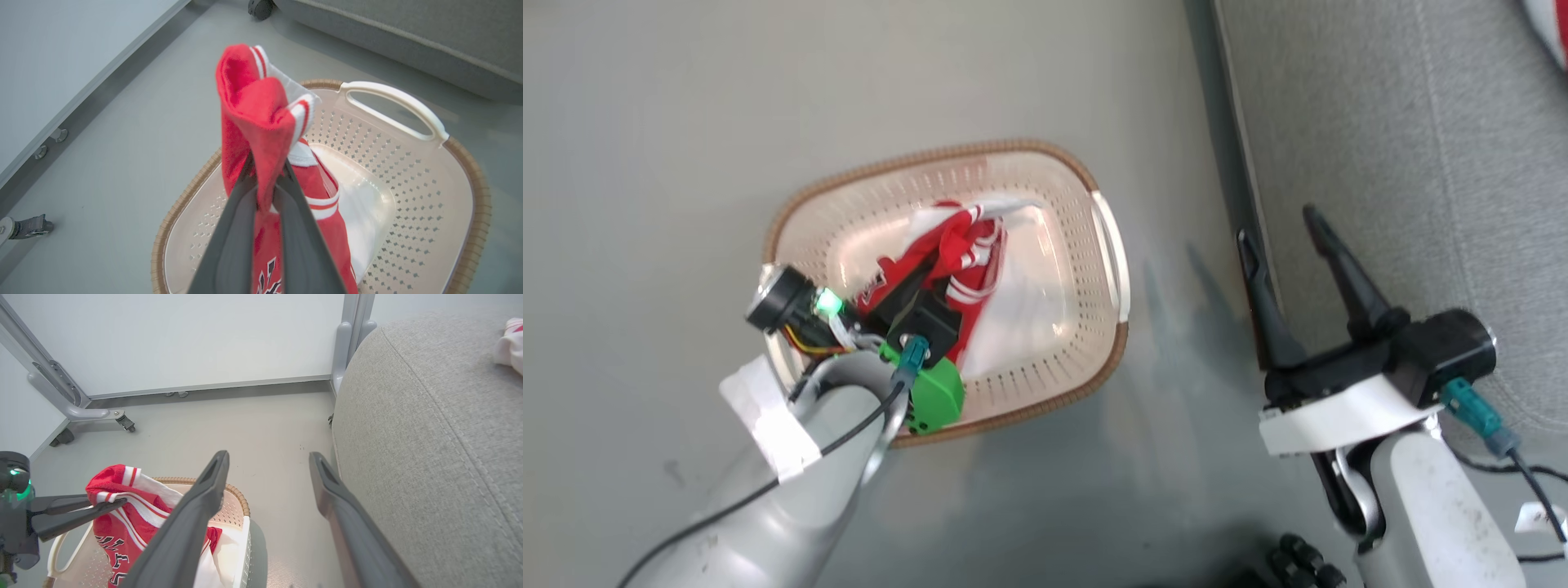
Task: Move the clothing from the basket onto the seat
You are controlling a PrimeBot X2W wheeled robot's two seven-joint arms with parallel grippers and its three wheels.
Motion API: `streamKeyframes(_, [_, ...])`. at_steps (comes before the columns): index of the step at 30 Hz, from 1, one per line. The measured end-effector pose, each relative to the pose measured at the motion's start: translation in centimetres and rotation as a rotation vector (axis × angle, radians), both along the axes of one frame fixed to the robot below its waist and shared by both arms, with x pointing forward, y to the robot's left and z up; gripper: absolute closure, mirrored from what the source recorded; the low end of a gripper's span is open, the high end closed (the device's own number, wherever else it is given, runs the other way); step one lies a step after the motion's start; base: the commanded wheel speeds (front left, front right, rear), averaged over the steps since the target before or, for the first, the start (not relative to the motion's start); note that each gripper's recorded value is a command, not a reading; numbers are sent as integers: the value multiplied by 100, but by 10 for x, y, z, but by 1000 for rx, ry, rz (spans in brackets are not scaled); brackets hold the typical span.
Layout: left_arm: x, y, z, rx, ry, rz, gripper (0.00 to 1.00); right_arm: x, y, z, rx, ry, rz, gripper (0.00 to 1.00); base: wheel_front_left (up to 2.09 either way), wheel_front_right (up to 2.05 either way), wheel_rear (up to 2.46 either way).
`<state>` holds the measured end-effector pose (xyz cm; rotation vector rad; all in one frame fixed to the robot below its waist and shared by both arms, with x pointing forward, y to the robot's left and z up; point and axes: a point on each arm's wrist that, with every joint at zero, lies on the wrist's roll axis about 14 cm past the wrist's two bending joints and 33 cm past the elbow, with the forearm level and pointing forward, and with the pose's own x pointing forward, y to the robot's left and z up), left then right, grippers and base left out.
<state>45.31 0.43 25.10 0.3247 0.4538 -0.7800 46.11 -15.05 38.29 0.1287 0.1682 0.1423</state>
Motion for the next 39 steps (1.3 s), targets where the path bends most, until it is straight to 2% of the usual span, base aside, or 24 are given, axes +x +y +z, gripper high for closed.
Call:
streamKeyframes(8, [-5, 4, 93, -135, -149, 125, 100, -37, 13, 37, 40, -37, 22, 0, 0, 0, 0])
streamKeyframes(18, [-34, 4, 209, -280, -378, 173, 100, -90, 37, 84, 83, -120, 89, 0, 0, 0, 0])
streamKeyframes(30, [-75, -18, 306, -402, -605, 78, 100, -126, 45, 129, 79, -258, 127, 0, 0, 0, 0])
streamKeyframes(39, [-98, -47, 335, -445, -655, -52, 100, -128, 45, 150, 71, -321, 159, 0, 0, 0, 0])
